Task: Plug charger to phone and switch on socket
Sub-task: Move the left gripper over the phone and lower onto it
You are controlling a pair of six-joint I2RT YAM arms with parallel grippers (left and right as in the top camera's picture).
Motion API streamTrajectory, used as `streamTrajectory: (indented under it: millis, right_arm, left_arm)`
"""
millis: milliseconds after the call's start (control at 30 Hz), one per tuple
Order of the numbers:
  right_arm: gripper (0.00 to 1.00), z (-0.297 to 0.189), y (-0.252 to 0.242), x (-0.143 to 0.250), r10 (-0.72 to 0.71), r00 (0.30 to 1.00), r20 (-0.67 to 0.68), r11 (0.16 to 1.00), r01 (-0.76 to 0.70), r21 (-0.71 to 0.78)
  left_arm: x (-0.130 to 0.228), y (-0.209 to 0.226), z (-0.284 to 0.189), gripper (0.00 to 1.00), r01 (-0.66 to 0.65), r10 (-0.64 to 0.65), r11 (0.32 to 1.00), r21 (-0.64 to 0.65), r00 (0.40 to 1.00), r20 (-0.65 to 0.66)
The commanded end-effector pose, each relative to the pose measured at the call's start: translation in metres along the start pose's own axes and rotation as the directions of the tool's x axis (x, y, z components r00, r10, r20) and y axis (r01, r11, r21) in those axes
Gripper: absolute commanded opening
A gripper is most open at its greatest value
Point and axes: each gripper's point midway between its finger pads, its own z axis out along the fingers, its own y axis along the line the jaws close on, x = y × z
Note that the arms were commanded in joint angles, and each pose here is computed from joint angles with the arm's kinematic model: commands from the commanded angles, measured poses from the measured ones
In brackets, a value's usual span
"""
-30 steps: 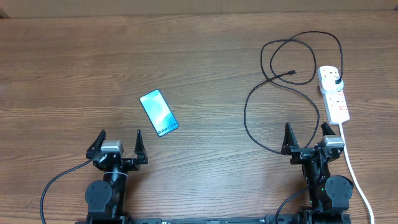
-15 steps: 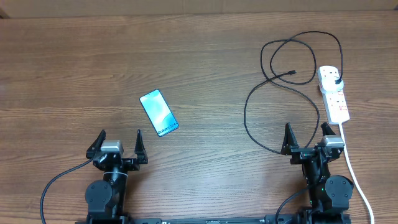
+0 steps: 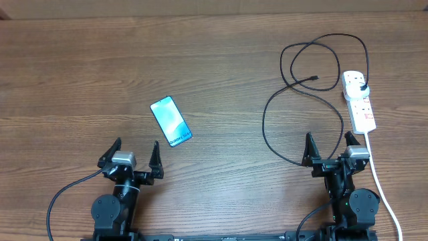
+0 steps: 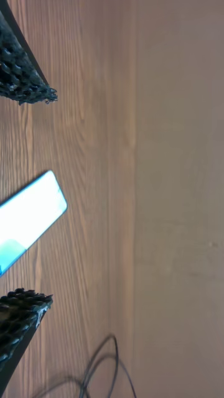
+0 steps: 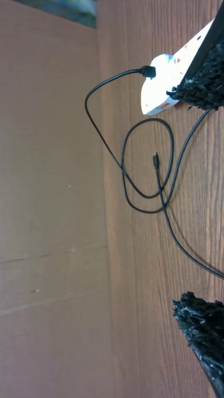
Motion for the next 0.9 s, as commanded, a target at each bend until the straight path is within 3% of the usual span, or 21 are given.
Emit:
streamTrajectory:
  millis: [0,267,400,567,700,800,867]
  right_arm:
    - [1.00,0.001,-0.001,0.004,-0.004,1.000,-0.006,1.000,0.004,0.008]
    - [1.00,0.001,-0.001,0.004,-0.005,1.000,-0.006,1.000,0.005,0.008]
    - [1.00,0.001,-0.001,0.004,-0.005,1.000,-0.007,1.000,0.005,0.008]
    - [1.00,0.001,-0.001,0.004,-0.004,1.000,-0.007,1.000,0.004,0.008]
    - [1.00,0.001,-0.001,0.004,-0.004,1.000,-0.007,1.000,0.004,0.008]
    - [1.00,0.001,-0.001,0.004,-0.004,1.000,-0.006,1.000,0.004,0.008]
    - [1.00,0.001,-0.001,0.004,-0.004,1.000,-0.006,1.000,0.004,0.008]
  left_arm:
    - [-0.002,-0.008,-0.001,1.00,0.096,-0.096,0.994,0.046,0.995,-0.022]
    - [-0.055,-0.013,-0.008,1.00,0.107,-0.104,0.994,0.029,0.991,-0.078]
    - [-0.073,-0.016,-0.003,1.00,0.127,-0.122,0.992,0.013,0.972,-0.201]
    - [-0.078,-0.028,0.008,1.00,0.186,-0.156,0.982,0.032,0.895,-0.419]
    - [-0.087,-0.036,0.012,1.00,0.237,-0.183,0.971,0.018,0.795,-0.578]
    - [-0.092,-0.053,0.019,1.00,0.304,-0.187,0.949,0.080,0.750,-0.635]
    - [-0.083,-0.073,0.020,1.00,0.400,-0.189,0.904,0.149,0.689,-0.699]
